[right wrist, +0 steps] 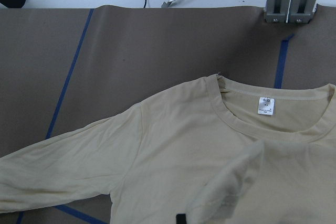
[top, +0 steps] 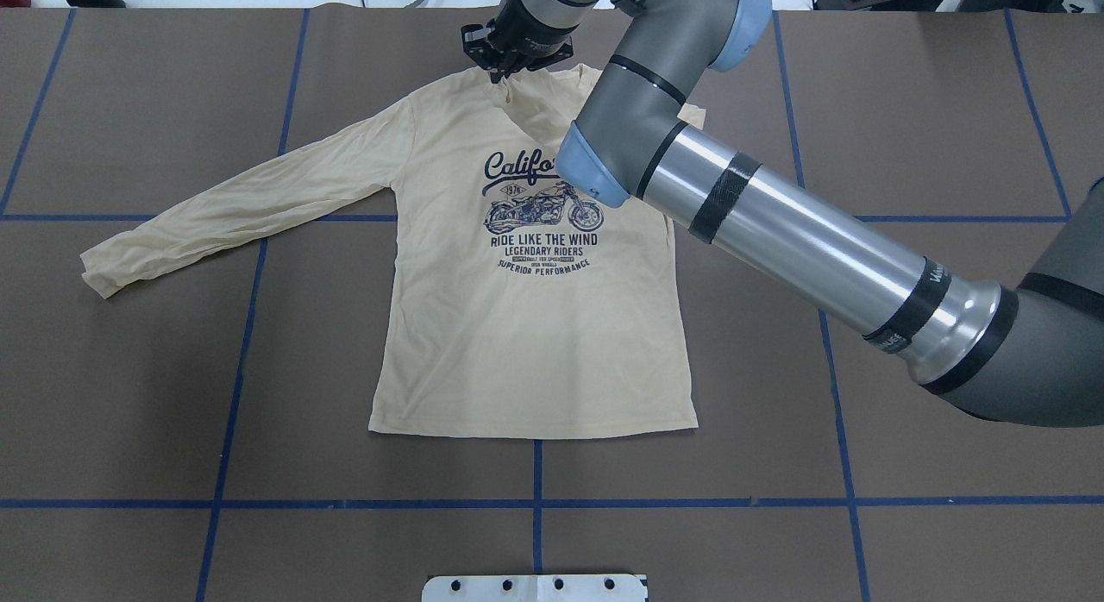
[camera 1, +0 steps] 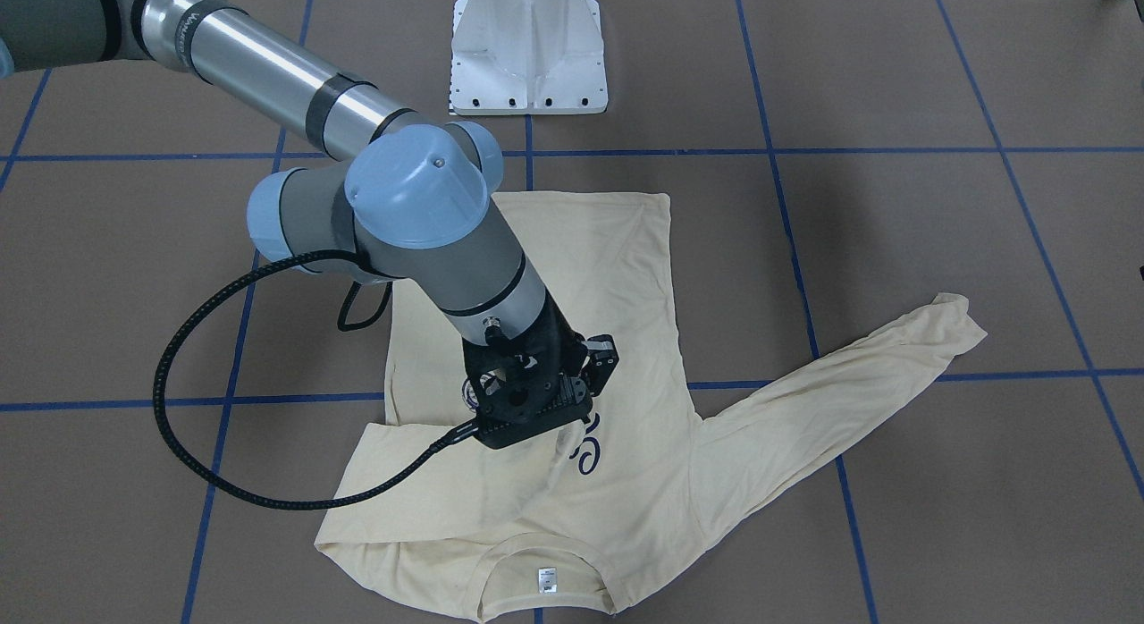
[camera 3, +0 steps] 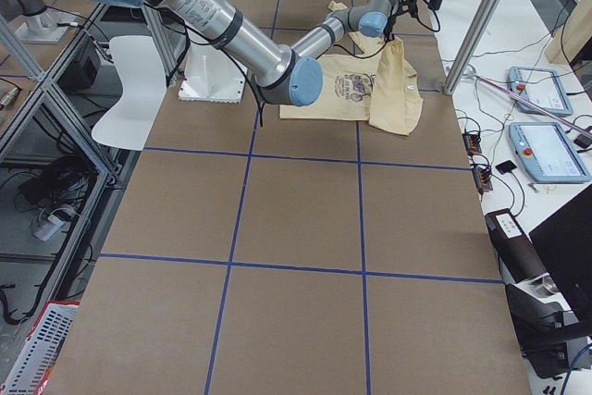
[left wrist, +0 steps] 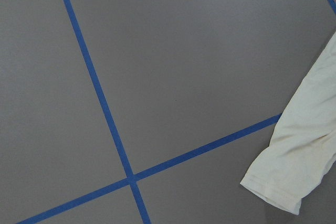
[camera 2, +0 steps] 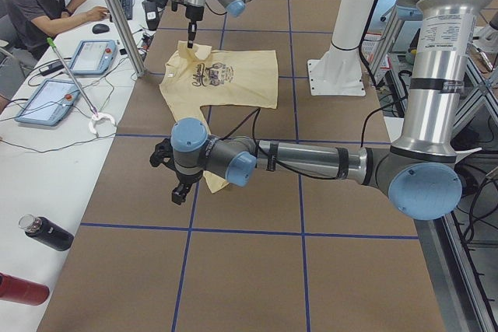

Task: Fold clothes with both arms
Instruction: 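Lift the cuff with the right gripper and carry it toward the collar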

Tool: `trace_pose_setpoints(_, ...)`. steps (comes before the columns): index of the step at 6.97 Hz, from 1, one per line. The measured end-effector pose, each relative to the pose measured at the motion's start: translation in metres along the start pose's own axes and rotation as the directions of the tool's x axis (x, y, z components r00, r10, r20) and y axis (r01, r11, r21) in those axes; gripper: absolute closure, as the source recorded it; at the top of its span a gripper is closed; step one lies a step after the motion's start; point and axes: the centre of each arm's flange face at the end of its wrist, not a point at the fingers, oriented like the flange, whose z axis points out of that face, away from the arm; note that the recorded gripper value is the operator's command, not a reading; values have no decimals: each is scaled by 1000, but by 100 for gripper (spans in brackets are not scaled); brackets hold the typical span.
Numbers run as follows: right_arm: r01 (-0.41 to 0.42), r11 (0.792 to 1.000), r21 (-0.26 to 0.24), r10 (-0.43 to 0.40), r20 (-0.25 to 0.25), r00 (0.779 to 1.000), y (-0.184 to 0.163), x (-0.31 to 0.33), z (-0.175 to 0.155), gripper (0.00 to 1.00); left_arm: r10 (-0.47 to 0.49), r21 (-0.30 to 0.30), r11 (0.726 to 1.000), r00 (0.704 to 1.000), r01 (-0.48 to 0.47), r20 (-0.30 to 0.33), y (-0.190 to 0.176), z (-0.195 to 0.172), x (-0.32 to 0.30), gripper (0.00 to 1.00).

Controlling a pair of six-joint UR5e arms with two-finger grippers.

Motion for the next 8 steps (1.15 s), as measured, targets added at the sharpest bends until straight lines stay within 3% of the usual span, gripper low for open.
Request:
trace_pose_setpoints(1,2,1000,2,-2,-23,1000,10,0,16,43,-1,0,1000,1000,1,0,-1,1,-1,0)
trace_pose_setpoints(2,5,1000,0,-5,-41,999,20,0,29,2,-2,0,1000,1000,2,0,-1,1,-1,0)
trace_pose_setpoints(4,-5,1000,22,7,-69,998,34,-6,45,2,-1,3,1000,1000,1,0,-2,6,-6,0)
trace_pose_setpoints(8,-118,992,50,122,-89,989,38,-10,50,1,-42,48,998,999,42,-2,-3,11,-11,0)
